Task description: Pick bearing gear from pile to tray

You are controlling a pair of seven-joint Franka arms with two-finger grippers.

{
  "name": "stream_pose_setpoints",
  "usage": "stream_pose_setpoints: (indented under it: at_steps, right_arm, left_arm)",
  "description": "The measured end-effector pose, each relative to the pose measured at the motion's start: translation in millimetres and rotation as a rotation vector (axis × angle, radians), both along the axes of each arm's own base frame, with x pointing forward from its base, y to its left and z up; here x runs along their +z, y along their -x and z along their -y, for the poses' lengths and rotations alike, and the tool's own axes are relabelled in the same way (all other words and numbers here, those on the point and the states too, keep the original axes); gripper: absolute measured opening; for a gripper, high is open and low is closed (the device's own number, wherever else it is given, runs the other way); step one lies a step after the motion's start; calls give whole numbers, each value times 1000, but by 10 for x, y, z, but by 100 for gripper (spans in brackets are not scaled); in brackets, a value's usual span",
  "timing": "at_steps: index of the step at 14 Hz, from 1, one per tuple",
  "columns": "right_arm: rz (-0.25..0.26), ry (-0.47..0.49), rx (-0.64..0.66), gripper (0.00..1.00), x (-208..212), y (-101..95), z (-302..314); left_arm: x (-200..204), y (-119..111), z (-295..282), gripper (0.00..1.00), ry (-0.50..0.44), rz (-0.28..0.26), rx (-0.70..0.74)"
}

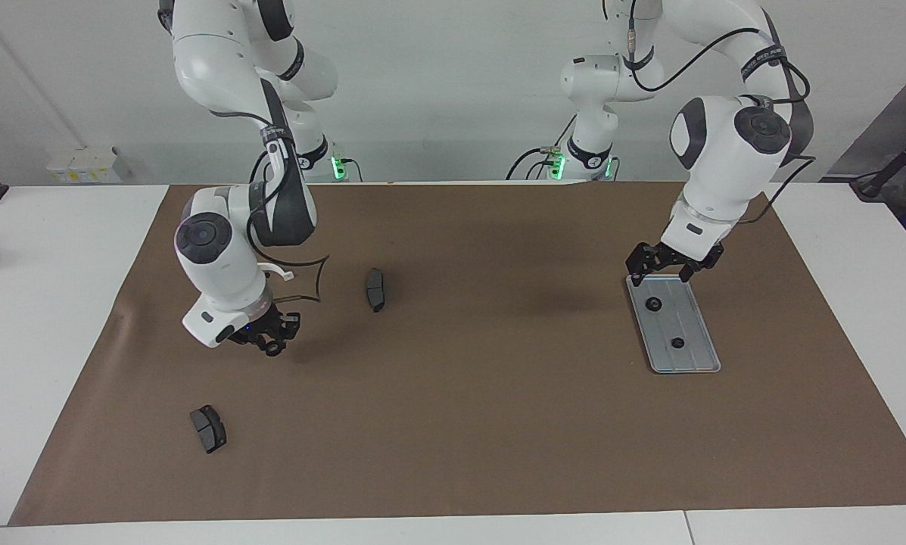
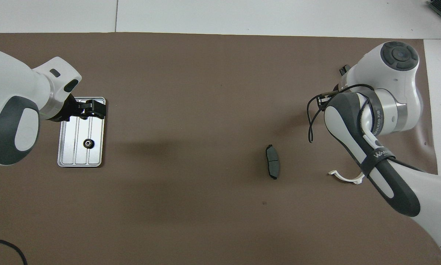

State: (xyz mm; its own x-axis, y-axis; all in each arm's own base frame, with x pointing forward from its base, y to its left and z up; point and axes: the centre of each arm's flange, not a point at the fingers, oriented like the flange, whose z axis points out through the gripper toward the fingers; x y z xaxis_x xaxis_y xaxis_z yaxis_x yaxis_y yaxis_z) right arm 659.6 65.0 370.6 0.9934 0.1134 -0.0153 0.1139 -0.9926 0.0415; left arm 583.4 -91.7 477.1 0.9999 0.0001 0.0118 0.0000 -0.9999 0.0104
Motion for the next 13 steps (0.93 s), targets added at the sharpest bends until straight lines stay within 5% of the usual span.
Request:
stream_pose_setpoints:
  at_steps: [5,13]
  right_arm:
    - [109,-65,-23,35,369,37,-1332]
    - [245,-205,38,35,295,447,-3387]
  left_arm:
    - [100,60,130,100,-1,-2,-1]
    - [96,77,118,100,-4,-15,6]
